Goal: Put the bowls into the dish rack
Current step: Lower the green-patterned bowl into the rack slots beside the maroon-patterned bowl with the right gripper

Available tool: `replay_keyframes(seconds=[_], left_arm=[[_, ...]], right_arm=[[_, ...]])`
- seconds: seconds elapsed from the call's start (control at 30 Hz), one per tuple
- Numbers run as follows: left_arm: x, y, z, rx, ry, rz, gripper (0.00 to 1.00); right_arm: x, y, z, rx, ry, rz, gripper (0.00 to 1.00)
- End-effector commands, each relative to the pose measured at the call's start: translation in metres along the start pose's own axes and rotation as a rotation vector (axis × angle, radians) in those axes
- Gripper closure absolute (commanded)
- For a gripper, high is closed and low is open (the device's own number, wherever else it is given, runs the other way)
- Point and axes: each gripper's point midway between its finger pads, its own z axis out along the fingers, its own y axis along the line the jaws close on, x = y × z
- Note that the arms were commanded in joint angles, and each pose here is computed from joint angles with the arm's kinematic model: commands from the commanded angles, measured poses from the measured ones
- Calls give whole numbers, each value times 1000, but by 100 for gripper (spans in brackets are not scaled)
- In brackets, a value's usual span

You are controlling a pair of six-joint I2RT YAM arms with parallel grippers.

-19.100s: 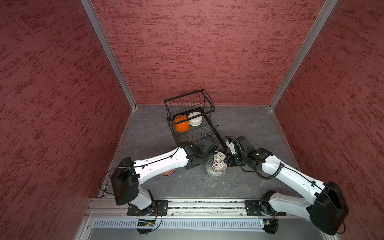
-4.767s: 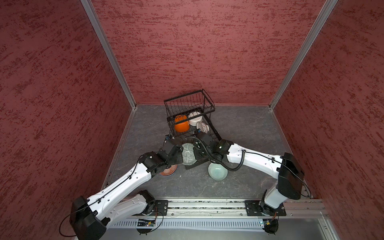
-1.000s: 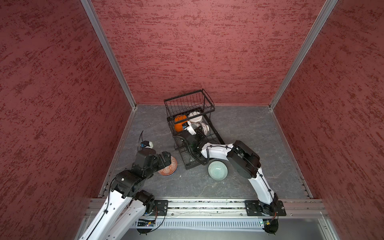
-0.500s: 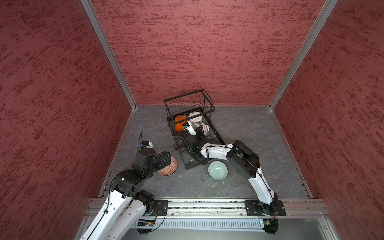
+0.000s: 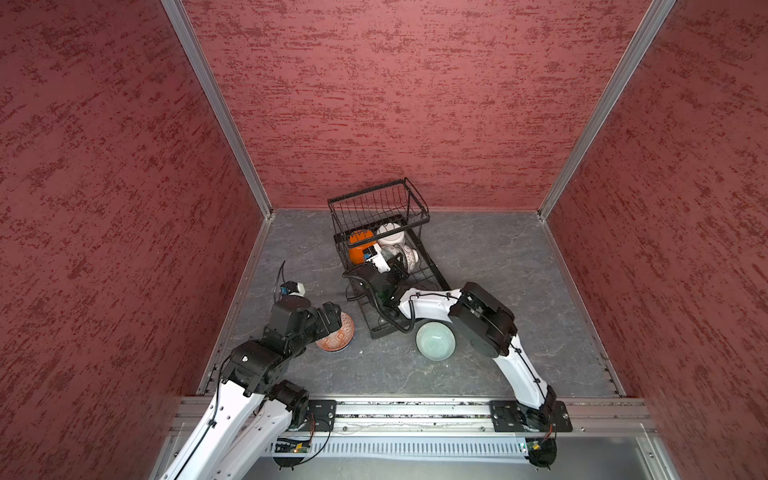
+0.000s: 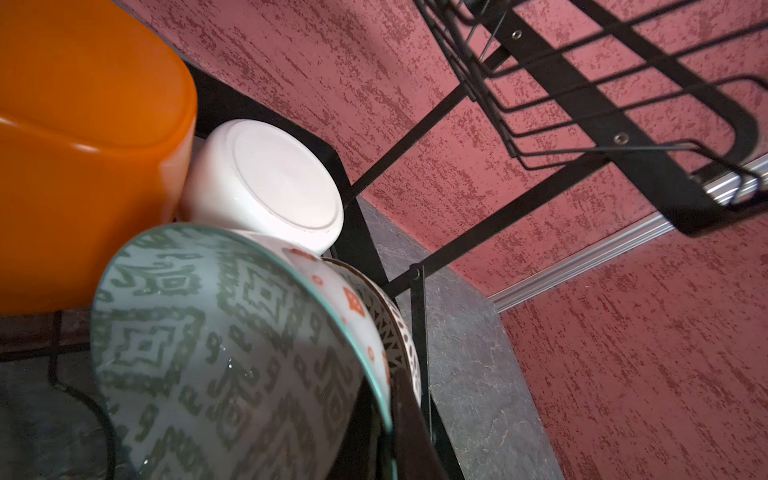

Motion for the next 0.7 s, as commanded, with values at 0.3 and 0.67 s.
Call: replay_keyframes(seconds=[0.3, 0.67], left_arm=[[-3, -3, -4, 18, -8, 7, 0], [-2, -2, -4, 22, -7, 4, 0]], right_arm=[[-8, 16, -16, -28, -3, -35, 100], [-1, 28, -19, -131, 66, 31, 94]])
